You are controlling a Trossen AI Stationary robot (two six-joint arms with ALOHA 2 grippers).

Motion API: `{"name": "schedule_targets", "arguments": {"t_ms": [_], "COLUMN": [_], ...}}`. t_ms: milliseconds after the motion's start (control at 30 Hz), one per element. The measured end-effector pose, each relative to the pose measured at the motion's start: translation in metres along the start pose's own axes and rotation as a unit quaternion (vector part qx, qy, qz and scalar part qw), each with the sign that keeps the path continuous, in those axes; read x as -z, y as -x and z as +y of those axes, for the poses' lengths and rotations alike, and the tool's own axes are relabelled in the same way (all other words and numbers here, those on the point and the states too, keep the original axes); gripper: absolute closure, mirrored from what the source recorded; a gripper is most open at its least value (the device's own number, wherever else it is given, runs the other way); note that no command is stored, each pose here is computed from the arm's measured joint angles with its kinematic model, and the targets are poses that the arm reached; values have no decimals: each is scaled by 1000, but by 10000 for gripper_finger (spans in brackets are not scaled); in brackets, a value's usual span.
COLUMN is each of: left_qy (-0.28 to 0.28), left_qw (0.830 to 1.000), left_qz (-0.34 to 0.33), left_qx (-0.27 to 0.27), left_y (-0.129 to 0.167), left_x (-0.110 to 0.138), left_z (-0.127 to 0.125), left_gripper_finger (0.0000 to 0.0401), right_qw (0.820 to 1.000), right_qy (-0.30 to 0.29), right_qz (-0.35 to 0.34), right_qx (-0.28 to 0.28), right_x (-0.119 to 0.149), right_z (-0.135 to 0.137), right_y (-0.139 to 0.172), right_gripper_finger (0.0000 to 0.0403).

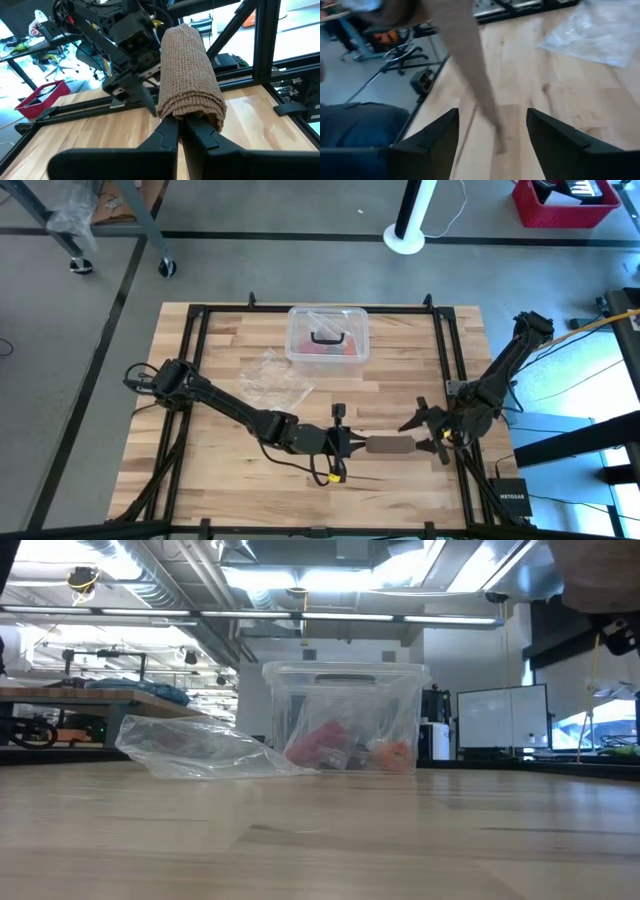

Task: Roll bandage
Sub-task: Roll the brown bandage

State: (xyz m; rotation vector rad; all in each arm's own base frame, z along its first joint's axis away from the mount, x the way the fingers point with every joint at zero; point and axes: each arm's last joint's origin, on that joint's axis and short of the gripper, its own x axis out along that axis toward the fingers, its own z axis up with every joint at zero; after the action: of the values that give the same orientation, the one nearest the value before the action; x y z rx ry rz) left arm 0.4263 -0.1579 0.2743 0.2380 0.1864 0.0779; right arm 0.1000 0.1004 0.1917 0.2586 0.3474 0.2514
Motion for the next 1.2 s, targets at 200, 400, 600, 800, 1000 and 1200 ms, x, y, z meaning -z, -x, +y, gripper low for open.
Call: {"name": "schedule_targets", "arguments": {"t_ms": [200, 400, 600, 800, 1000, 1200], "left_qy": [5, 14, 23, 37, 53, 32], "left_qw": [1000, 1000, 1000, 998, 976, 964], "left_qz": [-1, -5, -17, -30, -104, -210], "left_qx": [-2, -4, -5, 39, 183, 160], "left_y": [-1, -1, -1, -1, 0, 3], "left_x": [0, -1, -3, -5, -16, -34], "left_z": [1, 3, 3, 2, -1, 7], "left_gripper_finger": [400, 400, 400, 400, 400, 400], "right_qw": [1000, 997, 994, 991, 987, 984], "right_qy": [11, 44, 74, 93, 105, 118], "right_qz": [-28, -48, -62, -85, -92, -97], "right_qx": [-5, 39, 41, 42, 77, 96], "right_x": [-5, -3, -3, -8, -7, -3], "right_z": [4, 7, 12, 15, 14, 17], "right_y": [-3, -13, -20, -21, -23, -32], "right_gripper_finger": [169, 204, 351, 384, 393, 397]}}
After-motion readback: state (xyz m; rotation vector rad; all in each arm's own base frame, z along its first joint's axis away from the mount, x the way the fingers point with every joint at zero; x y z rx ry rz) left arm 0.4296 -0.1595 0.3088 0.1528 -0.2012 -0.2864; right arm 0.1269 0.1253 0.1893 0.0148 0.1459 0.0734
